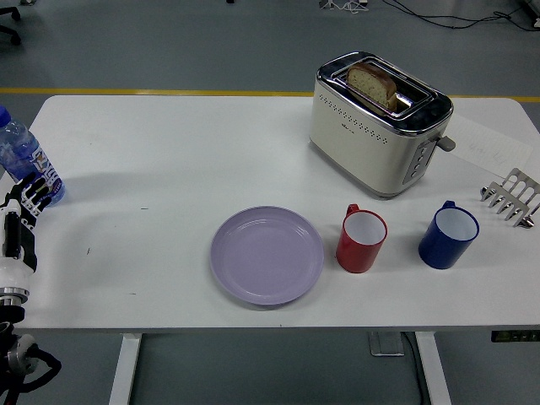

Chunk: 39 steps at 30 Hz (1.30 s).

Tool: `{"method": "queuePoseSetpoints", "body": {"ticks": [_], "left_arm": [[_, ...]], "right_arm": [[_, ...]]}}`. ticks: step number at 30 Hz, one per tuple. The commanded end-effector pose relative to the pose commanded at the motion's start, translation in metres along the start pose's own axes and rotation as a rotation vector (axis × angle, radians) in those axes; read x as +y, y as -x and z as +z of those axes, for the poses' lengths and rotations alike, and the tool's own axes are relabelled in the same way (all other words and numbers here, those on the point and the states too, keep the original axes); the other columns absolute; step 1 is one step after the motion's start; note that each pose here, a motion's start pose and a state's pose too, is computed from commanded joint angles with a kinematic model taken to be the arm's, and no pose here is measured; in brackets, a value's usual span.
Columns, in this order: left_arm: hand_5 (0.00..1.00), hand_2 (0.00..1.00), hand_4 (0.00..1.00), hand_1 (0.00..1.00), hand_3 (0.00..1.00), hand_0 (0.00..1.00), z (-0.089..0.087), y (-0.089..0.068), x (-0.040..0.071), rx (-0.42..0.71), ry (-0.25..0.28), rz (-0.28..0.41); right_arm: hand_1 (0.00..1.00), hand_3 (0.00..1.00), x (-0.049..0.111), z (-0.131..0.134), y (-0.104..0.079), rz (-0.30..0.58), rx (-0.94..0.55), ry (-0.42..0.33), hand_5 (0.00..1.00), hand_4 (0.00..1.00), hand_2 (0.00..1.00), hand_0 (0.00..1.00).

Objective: Push plate across desktop

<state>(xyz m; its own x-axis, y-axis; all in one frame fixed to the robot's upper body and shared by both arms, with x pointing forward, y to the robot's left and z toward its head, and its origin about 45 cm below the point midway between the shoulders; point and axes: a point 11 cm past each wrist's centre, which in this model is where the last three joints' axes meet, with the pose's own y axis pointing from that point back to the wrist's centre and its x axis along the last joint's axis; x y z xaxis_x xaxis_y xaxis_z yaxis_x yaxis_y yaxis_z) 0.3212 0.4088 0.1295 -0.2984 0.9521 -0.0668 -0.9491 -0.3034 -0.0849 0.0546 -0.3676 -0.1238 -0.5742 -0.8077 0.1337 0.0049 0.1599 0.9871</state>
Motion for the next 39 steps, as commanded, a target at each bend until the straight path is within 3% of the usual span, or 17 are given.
{"method": "queuePoseSetpoints", "body": {"ticks": [4, 7, 8, 11, 14, 15, 19, 23, 29, 39], "left_arm": [[0.998, 0.864, 0.509, 0.845, 0.839, 0.809, 0.0, 0.0, 0.0, 0.014, -0.004, 0.014], [0.998, 0.864, 0.509, 0.845, 0.839, 0.809, 0.0, -0.001, 0.0, 0.127, -0.035, 0.04], [0.998, 0.799, 0.511, 0.78, 0.764, 0.743, 0.001, 0.001, 0.0, 0.187, -0.045, 0.04], [0.998, 0.799, 0.511, 0.78, 0.764, 0.743, 0.006, 0.005, -0.002, 0.369, -0.095, 0.011], [0.998, 0.799, 0.511, 0.78, 0.764, 0.743, 0.001, 0.009, -0.003, 0.508, -0.174, -0.018], [0.998, 0.745, 0.521, 0.736, 0.732, 0.656, -0.001, 0.008, -0.003, 0.557, -0.199, -0.026], [0.998, 0.745, 0.521, 0.736, 0.732, 0.656, -0.01, 0.008, -0.001, 0.732, -0.303, -0.06], [0.998, 0.733, 0.531, 0.728, 0.728, 0.627, -0.016, 0.013, 0.004, 0.836, -0.388, -0.137], [0.998, 0.721, 0.53, 0.725, 0.723, 0.619, -0.014, 0.016, 0.005, 0.878, -0.397, -0.179], [0.998, 0.723, 0.542, 0.722, 0.727, 0.623, -0.012, 0.014, 0.003, 0.896, -0.384, -0.171]], "right_arm": [[0.483, 0.555, 0.0, 0.0, -0.001, 0.001, 0.0, 0.0, 0.36, 0.275, 0.587, 0.521], [0.483, 0.555, 0.0, 0.0, -0.001, 0.002, 0.0, -0.001, 0.36, 0.275, 0.587, 0.521], [0.483, 0.555, 0.0, 0.0, -0.001, 0.002, -0.001, -0.001, 0.36, 0.275, 0.587, 0.52], [0.483, 0.555, 0.0, 0.0, -0.001, 0.001, -0.005, -0.001, 0.36, 0.275, 0.587, 0.52], [0.483, 0.555, 0.0, -0.001, 0.0, 0.001, -0.003, -0.003, 0.36, 0.275, 0.587, 0.52], [0.483, 0.556, 0.0, -0.001, 0.0, 0.001, -0.003, -0.004, 0.361, 0.274, 0.588, 0.521], [0.483, 0.556, 0.0, -0.001, 0.0, 0.001, -0.005, -0.005, 0.361, 0.274, 0.588, 0.521], [0.483, 0.556, 0.0, -0.002, 0.0, 0.003, -0.004, -0.007, 0.362, 0.274, 0.588, 0.521], [0.483, 0.556, 0.0, -0.002, -0.001, 0.005, -0.004, -0.007, 0.362, 0.274, 0.588, 0.52], [0.483, 0.556, 0.0, -0.002, 0.0, 0.004, -0.005, -0.006, 0.364, 0.272, 0.587, 0.52]]}}
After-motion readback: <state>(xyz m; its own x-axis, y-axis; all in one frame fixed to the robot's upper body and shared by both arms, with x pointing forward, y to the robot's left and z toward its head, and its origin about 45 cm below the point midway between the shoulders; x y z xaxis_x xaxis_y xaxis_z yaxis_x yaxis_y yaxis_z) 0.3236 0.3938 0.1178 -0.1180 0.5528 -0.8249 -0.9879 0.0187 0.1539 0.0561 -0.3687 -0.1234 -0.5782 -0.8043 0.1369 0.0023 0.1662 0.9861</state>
